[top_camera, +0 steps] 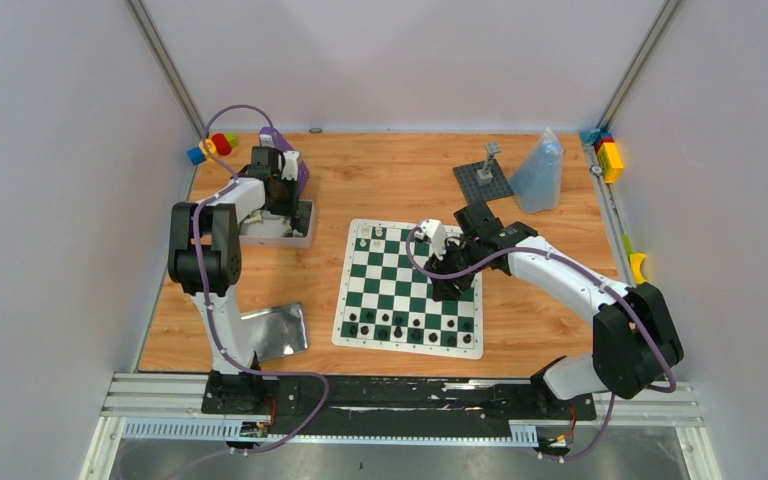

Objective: Set up the chess pieces on the board
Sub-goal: Pick up the chess piece from the storage box.

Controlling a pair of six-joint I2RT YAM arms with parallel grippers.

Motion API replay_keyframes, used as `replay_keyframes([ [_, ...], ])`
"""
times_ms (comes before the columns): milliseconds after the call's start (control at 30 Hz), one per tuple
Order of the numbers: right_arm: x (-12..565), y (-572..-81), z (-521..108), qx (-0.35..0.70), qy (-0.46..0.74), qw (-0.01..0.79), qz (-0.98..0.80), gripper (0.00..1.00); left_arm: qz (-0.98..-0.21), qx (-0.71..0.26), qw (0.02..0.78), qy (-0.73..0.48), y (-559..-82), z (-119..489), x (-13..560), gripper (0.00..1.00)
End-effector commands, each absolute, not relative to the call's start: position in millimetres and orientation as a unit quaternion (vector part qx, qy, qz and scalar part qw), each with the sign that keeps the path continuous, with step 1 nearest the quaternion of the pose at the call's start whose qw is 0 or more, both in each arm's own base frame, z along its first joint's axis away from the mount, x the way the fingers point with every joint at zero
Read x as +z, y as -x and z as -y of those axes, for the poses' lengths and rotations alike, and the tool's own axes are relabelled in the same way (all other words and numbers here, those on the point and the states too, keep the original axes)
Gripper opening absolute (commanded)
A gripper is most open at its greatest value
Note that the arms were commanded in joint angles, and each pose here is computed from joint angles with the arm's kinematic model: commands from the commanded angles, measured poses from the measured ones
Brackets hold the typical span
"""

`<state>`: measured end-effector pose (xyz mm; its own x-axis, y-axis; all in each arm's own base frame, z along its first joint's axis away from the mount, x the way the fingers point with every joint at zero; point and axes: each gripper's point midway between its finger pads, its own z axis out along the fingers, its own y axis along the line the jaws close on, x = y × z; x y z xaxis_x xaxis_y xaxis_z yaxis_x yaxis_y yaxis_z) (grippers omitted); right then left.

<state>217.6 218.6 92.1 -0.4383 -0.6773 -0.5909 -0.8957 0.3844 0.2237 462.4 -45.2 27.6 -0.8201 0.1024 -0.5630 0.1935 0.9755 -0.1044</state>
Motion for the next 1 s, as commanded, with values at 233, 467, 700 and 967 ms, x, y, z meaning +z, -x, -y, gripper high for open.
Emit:
replay_keyframes([
  [233,98.3,-219.8,-223.8,0.277,0.495,0.216,-0.795,0.48,-0.95,-0.073,0.296,-0.069,-457.7,41.3,29.4,0.13],
  [467,100.2,-220.7,-224.2,0.277,0.495,0.219,-0.794,0.48,-0.933,-0.069,0.336,-0.107,-444.3,41.1,59.7,0.0],
  [700,102.1,-221.1,-225.6,0.28,0.495,0.22,-0.793,0.48,-0.912,-0.067,0.367,-0.174,-416.3,43.7,92.9,0.0],
  [967,136.8,-237.4,-237.0,0.288,0.492,0.271,-0.775,0.47,-0.856,-0.149,0.398,-0.293,-375.6,83.7,143.8,0.0],
])
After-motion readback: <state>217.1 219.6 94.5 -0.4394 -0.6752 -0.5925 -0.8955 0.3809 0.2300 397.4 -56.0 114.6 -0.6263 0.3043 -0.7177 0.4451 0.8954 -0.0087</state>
